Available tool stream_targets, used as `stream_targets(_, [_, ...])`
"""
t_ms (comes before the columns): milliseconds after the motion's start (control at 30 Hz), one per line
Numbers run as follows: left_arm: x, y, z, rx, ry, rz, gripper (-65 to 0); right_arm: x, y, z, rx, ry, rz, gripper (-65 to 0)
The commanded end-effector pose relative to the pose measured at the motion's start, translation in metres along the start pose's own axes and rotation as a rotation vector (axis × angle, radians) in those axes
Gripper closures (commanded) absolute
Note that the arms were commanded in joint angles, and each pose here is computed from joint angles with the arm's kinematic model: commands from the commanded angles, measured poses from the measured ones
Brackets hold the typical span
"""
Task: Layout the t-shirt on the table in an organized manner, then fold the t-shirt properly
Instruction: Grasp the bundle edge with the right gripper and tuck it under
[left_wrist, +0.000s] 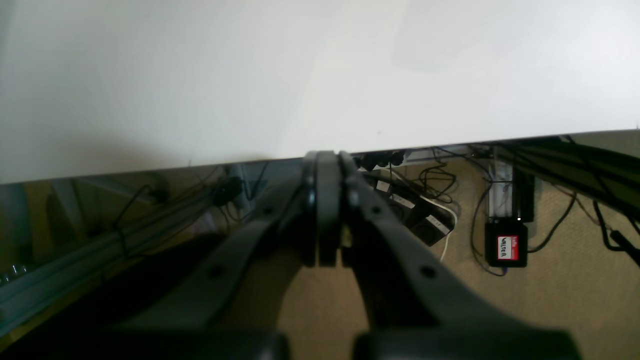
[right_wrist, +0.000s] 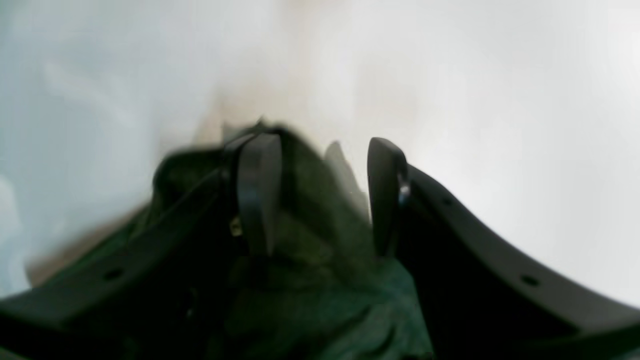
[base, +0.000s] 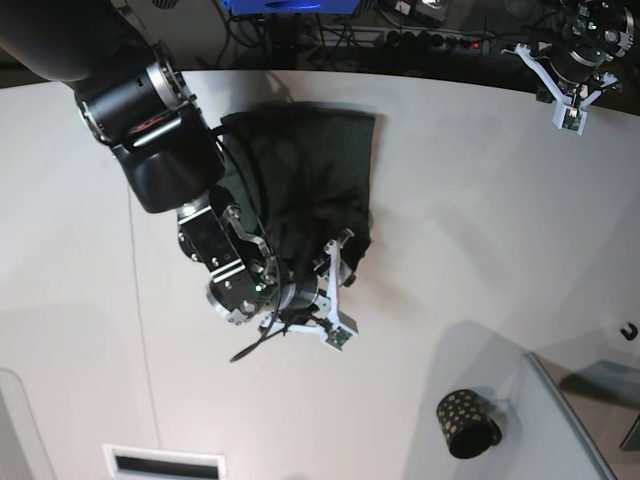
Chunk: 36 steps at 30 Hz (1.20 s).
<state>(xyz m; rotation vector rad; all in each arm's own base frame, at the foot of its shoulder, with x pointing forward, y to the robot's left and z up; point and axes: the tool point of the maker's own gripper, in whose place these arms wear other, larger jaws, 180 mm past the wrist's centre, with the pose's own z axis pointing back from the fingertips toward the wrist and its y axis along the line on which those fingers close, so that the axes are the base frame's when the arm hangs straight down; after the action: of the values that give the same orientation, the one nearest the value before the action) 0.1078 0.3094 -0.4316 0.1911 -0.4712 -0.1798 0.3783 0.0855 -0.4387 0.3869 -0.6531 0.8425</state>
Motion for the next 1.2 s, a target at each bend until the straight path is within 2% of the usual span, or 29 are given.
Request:
stream_targets(0, [0.005, 0.004, 0.003, 0.007, -0.020, -0.016, 0.0, 0.013, -0.003, 0.000, -0.002, -0.023, 0.004, -26.9])
stream_targets(67, [0.006, 0.003, 0.003, 0.007, -0.022, -0.014, 0.0, 0.004, -0.006, -0.004, 0.002, 0.009, -0.009, -26.4])
stream_targets(167, [0.006, 0.003, 0.003, 0.007, -0.022, -0.014, 0.0, 0.007, -0.005, -0.005, 0.004, -0.018, -0.015, -26.1])
stream_targets(233, [0.006, 0.003, 0.003, 0.007, -0.022, -0.014, 0.0, 0.007, -0.005, -0.005, 0.004, -0.023, -0.015, -21.3])
stream_targets(333, [0.006, 0.003, 0.002, 0.007, -0.023, -0.014, 0.0, 0.008, -0.005, -0.005, 0.004, -0.025, -0.015, -8.7])
stream_targets(533, [0.007, 0.004, 0.002, 0.007, -0.025, -0.014, 0.0, 0.009, -0.006, -0.005, 0.002, -0.028, -0.013, -6.3])
stream_targets(633, [0.007, 0.004, 0.002, 0.007, -0.025, -0.014, 0.0, 0.013, -0.009, -0.003, -0.004, -0.037, -0.015, -0.6])
stream_targets(1167, [-0.006, 0.001, -0.003, -0.009, 0.008, 0.008, 0.0, 0.037, -0.009, -0.001, -0.005, -0.177, -0.017, -0.5])
